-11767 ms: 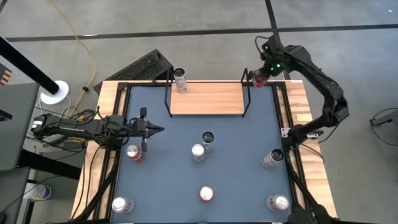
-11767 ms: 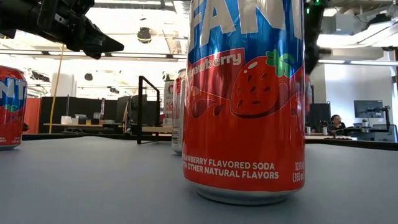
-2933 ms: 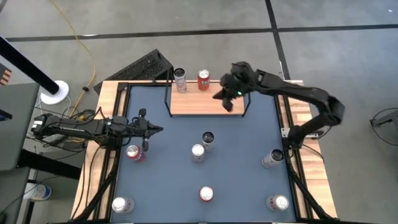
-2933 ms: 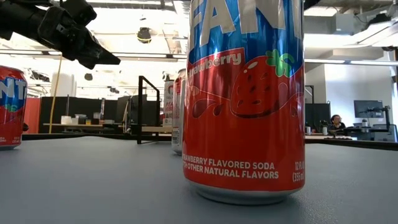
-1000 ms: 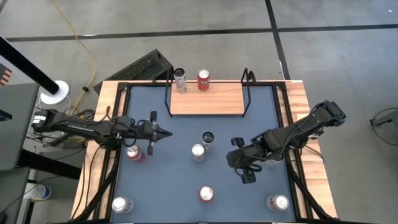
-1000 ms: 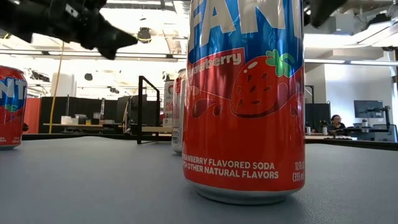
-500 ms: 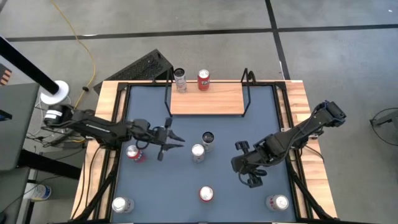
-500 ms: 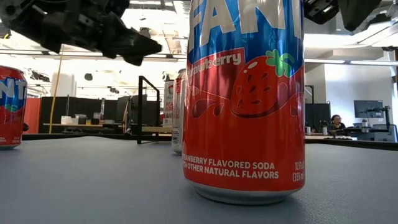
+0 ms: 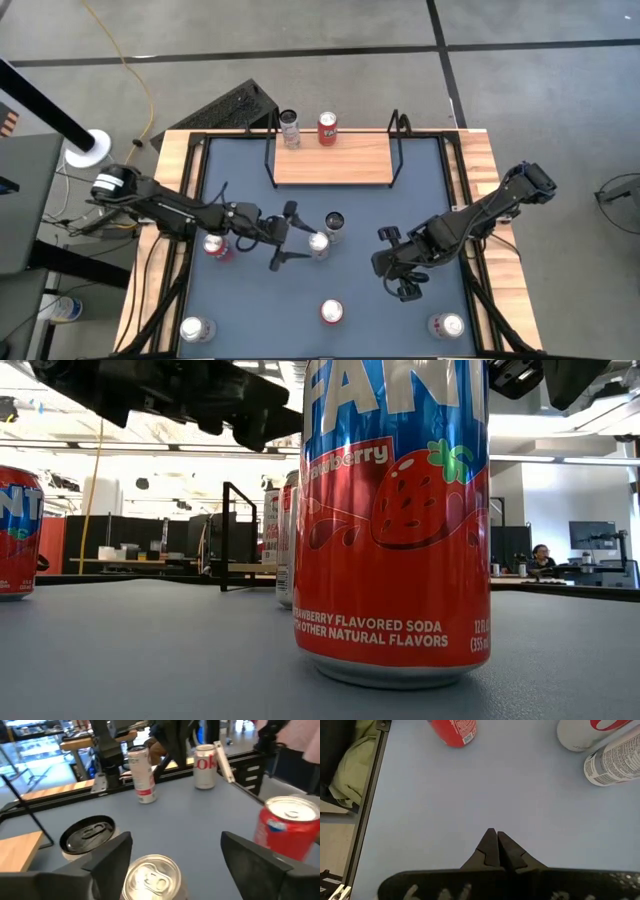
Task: Place canned beverage on shelf
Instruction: Put the top red-silver soda can on the shelf
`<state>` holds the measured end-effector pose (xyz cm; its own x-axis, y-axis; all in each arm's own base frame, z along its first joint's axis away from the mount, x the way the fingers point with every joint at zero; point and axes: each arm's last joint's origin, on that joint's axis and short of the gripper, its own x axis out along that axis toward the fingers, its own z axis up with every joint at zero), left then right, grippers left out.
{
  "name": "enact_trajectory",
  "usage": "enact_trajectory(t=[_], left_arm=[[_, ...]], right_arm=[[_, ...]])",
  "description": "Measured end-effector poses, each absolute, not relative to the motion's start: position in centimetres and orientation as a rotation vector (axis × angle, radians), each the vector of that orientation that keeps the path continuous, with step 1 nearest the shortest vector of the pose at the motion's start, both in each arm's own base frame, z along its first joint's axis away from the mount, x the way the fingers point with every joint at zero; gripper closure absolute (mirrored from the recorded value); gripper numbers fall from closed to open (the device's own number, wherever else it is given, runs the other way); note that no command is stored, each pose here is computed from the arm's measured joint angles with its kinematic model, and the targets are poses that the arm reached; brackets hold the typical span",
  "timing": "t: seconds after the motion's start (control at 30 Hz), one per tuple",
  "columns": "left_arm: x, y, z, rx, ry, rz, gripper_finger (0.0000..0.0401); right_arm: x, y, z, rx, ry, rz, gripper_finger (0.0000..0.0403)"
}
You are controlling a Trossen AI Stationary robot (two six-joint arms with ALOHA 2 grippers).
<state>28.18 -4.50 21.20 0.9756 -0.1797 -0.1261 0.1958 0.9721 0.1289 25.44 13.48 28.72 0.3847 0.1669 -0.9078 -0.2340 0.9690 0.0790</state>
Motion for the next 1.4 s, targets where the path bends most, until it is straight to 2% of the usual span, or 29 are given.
enact_trajectory(t=[0.33,0.83,1.17,1.27,1.4], left_arm=[[29.7,-4.4,19.5,0.169,0.246,-0.059,0.0088],[30.6,-4.5,16.7,0.096,0.324,-0.044,0.0088],[30.7,-4.5,16.6,0.039,0.318,-0.034,0.0088],[30.6,-4.5,16.4,0.047,0.339,-0.035,0.0100],[30.6,-4.5,16.4,0.045,0.341,-0.038,0.0136]], right_arm=[[25.5,13.5,28.7,-0.065,1.143,0.256,0.0403],[25.6,13.5,28.8,-0.074,1.126,0.241,0.0403],[25.6,13.5,28.8,-0.076,1.126,0.237,0.0403],[25.6,13.5,28.8,-0.076,1.125,0.237,0.0403],[25.6,13.5,28.8,-0.076,1.125,0.237,0.0403]])
